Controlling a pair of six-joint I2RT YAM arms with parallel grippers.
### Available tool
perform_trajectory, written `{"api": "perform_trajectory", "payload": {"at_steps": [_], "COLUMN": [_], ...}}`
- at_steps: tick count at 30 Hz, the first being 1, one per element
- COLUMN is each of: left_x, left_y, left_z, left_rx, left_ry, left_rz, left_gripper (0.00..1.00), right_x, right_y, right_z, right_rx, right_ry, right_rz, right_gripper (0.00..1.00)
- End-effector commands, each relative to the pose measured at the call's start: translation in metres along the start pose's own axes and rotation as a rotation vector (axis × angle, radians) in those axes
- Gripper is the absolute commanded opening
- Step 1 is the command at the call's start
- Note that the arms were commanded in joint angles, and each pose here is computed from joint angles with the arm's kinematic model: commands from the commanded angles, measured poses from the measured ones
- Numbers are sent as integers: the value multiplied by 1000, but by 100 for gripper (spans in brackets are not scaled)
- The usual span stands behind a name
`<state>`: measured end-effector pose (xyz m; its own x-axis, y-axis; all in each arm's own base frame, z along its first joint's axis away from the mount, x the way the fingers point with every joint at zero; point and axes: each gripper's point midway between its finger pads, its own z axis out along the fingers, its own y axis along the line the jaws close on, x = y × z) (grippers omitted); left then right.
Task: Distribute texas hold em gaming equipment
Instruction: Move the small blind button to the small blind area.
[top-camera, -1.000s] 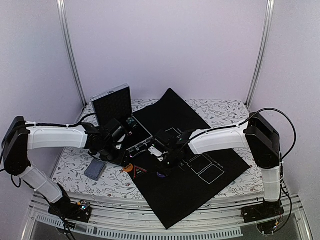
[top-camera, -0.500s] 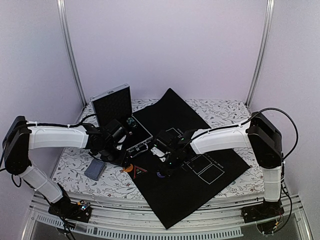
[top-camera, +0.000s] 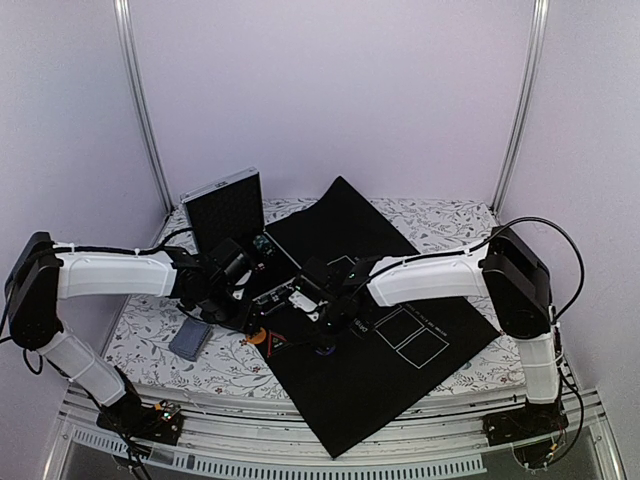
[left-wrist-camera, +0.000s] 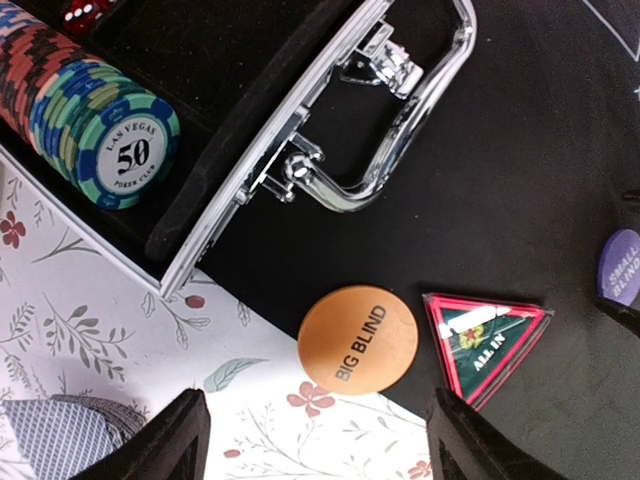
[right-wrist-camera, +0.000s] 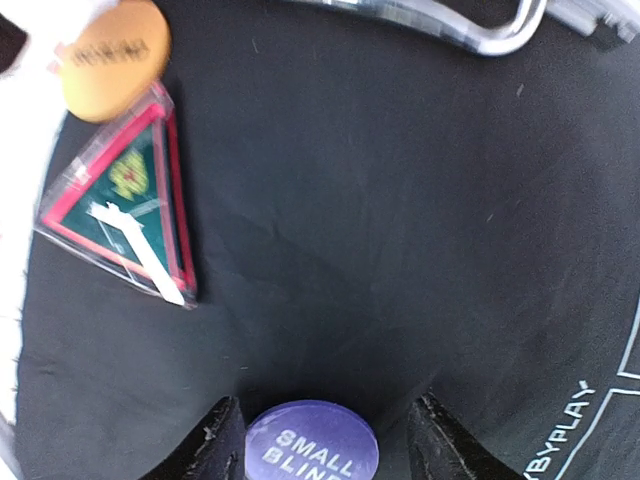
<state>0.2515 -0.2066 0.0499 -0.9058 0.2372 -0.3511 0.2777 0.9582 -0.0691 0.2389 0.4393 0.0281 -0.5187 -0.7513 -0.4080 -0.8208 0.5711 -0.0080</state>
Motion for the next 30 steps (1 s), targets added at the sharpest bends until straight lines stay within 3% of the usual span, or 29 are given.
{"api": "perform_trajectory", "payload": {"at_steps": [1,14,24,30], "left_x": [-3,-2,-1,2], "left_y": [8,7,4,5], "left_z": [1,3,3,3], "left_rx": [-15,-9,6,5], "left_ry": [-13,-2,4,10], "left_rz": [0,4,5,3], "left_gripper": [77,77,77,77], "right_x": [20,66,77,61], "right_y": [2,-4,-2,7], "right_z": [14,-5,-18,-34], "right_rx": [43,62,41,-18], "right_ry": [70,157,166,103], "right_rz": [-46,-28,-9,3], "right_gripper": [54,40,40,43]}}
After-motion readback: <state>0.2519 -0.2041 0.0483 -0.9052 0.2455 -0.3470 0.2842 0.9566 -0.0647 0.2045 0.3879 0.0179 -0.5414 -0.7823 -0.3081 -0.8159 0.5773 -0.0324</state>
